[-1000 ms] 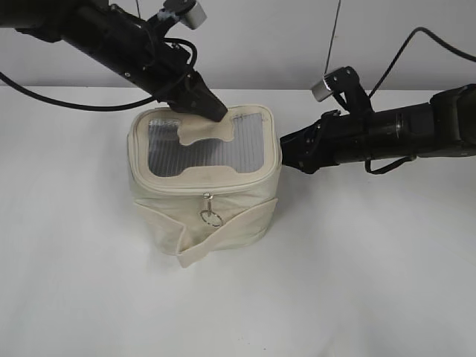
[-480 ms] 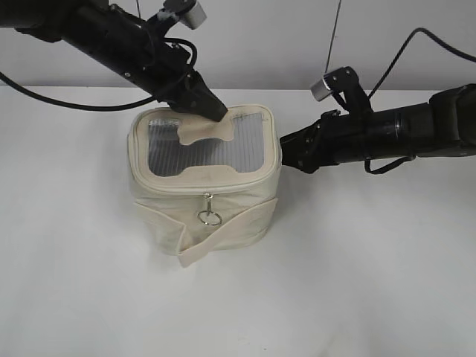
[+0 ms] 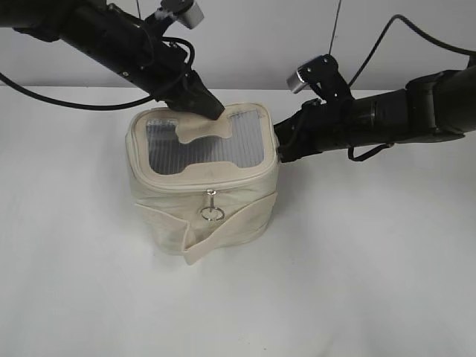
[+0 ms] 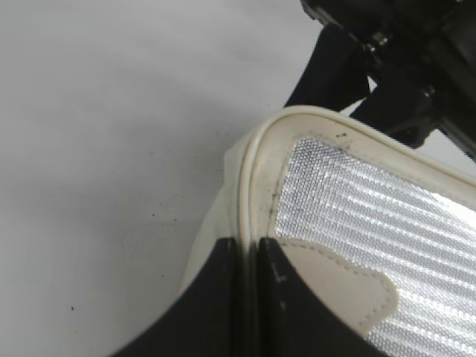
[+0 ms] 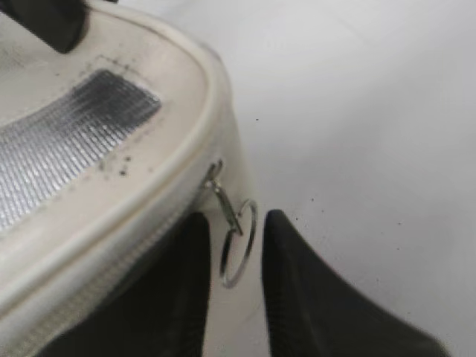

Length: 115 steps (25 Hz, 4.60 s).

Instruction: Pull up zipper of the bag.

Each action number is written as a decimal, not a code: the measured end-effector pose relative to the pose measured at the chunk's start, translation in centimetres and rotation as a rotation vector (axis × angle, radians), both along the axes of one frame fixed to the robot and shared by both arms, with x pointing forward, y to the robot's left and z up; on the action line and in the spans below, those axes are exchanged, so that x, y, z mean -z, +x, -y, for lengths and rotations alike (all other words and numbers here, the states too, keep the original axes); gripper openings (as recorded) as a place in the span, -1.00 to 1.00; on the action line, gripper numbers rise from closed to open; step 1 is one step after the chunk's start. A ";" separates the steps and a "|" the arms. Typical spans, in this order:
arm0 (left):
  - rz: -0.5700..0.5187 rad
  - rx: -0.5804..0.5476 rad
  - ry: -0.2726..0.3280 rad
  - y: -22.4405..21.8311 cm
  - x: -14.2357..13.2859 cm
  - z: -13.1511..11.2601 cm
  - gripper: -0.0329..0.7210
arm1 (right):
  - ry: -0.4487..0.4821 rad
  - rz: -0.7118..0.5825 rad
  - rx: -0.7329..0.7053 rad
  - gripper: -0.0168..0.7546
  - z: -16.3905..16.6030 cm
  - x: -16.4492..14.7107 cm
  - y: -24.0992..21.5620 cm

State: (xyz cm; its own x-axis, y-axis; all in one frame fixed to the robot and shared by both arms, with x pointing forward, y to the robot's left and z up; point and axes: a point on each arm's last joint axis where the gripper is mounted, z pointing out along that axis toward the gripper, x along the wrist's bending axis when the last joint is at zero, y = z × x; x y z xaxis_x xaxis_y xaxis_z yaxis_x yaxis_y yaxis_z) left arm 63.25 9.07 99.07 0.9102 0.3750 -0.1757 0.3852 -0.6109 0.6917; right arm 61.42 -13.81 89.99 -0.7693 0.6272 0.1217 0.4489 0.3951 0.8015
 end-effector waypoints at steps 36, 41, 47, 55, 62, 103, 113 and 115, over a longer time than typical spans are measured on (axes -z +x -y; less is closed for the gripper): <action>-0.065 -0.144 -0.045 0.1 -0.1 1.0 -0.81 | 0.066 -0.337 -0.030 -0.93 -4.5 -3.5 -13.5; -0.063 -0.167 -0.043 0.1 -0.1 1.3 -0.81 | 0.070 -0.343 -0.050 -0.93 -7.3 -3.4 -13.0; -0.058 -0.175 -0.042 0.1 0.0 1.4 -0.81 | 0.066 -0.334 -0.082 -0.93 -9.3 -3.1 -12.5; -0.048 -0.210 -0.051 0.3 -0.4 1.2 -0.54 | 0.007 -0.461 -0.014 -0.49 -7.6 -3.0 -12.2; -0.039 -0.375 -0.064 -0.1 -5.3 -1.4 -0.30 | -0.131 -0.542 0.098 0.22 -2.3 -7.1 -12.4; 0.399 -0.807 -0.141 -40.6 -7.3 -20.7 -0.33 | 0.010 0.212 0.419 0.12 16.5 -15.2 -38.0; 0.400 -0.809 -0.141 -40.6 -7.3 -20.7 -0.33 | 0.015 0.212 0.425 0.11 16.5 -15.3 -38.0; 0.401 -0.833 -0.137 -40.6 -7.3 -20.7 -0.33 | 0.010 0.213 0.468 0.11 16.5 -15.3 -38.0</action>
State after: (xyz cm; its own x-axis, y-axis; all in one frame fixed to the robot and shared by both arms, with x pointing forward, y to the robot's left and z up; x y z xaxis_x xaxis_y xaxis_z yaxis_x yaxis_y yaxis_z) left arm 22.69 29.75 106.36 0.3594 0.9332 0.0021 0.3791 -0.1481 0.9134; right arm 23.42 -30.28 105.24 -0.4147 0.9100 0.0008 0.4025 0.1826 0.8970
